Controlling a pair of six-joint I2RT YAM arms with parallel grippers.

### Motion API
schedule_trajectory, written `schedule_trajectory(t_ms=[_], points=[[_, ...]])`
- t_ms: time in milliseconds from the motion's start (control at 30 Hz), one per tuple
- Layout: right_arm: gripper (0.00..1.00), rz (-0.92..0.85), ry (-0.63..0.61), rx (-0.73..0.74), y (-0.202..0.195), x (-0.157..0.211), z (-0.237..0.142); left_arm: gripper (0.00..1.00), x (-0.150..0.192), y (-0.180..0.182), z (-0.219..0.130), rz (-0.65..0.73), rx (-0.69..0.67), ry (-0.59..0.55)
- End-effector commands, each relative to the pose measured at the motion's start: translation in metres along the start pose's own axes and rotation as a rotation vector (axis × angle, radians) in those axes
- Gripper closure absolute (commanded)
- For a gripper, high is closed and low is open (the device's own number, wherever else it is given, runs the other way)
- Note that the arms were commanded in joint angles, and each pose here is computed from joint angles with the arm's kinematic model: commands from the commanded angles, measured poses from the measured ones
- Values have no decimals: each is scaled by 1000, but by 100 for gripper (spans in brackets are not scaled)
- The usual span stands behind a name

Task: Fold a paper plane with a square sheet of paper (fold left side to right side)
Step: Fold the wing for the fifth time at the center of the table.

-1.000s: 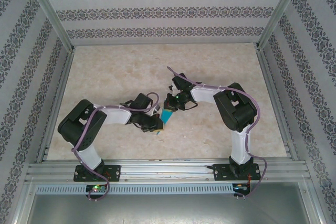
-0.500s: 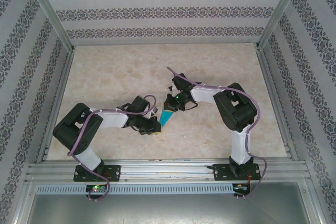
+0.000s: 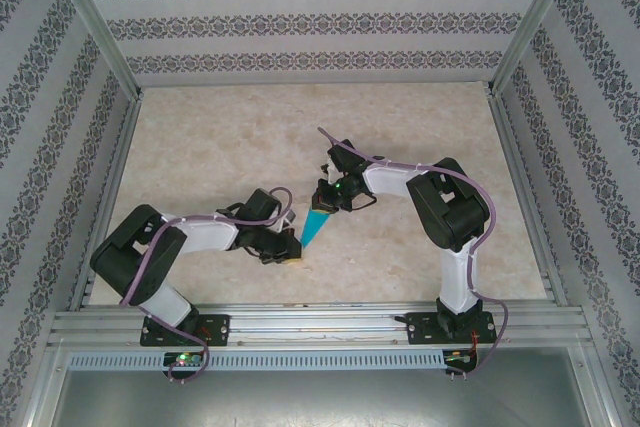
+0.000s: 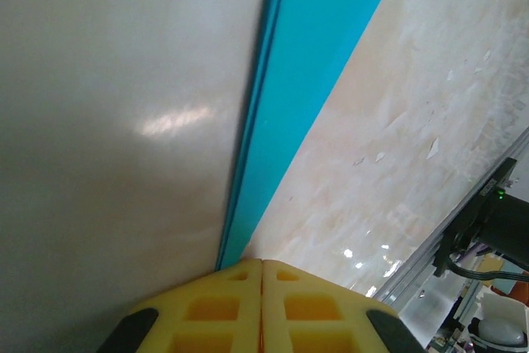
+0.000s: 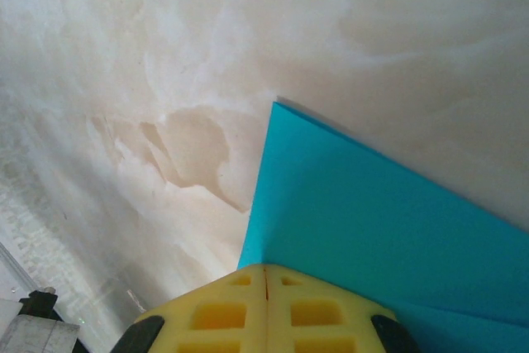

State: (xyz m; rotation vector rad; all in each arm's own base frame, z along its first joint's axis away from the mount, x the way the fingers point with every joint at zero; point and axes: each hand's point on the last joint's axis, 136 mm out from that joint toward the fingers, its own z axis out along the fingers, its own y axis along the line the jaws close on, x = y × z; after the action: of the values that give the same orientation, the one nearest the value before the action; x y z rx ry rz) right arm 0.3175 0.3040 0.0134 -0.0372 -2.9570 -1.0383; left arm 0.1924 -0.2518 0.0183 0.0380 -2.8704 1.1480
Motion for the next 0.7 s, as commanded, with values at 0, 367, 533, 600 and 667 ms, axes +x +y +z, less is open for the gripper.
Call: schedule_trajectory(t_ms=[0,367,533,600,667], points=[[100,58,42,201,-54,17,13,93,15,7,-13,-24,-68,20],[100,48,40,193,-49,17,13,93,-37,-41,-27,82,-5,-34],[100,44,38,185,-45,16,13,94,-55,-35,-8,86,-27,-21],[100,41,38,173,-42,15,13,95,-56,-29,0,78,-38,-6],[100,36,33,162,-37,13,12,95,-56,-21,7,62,-55,8]])
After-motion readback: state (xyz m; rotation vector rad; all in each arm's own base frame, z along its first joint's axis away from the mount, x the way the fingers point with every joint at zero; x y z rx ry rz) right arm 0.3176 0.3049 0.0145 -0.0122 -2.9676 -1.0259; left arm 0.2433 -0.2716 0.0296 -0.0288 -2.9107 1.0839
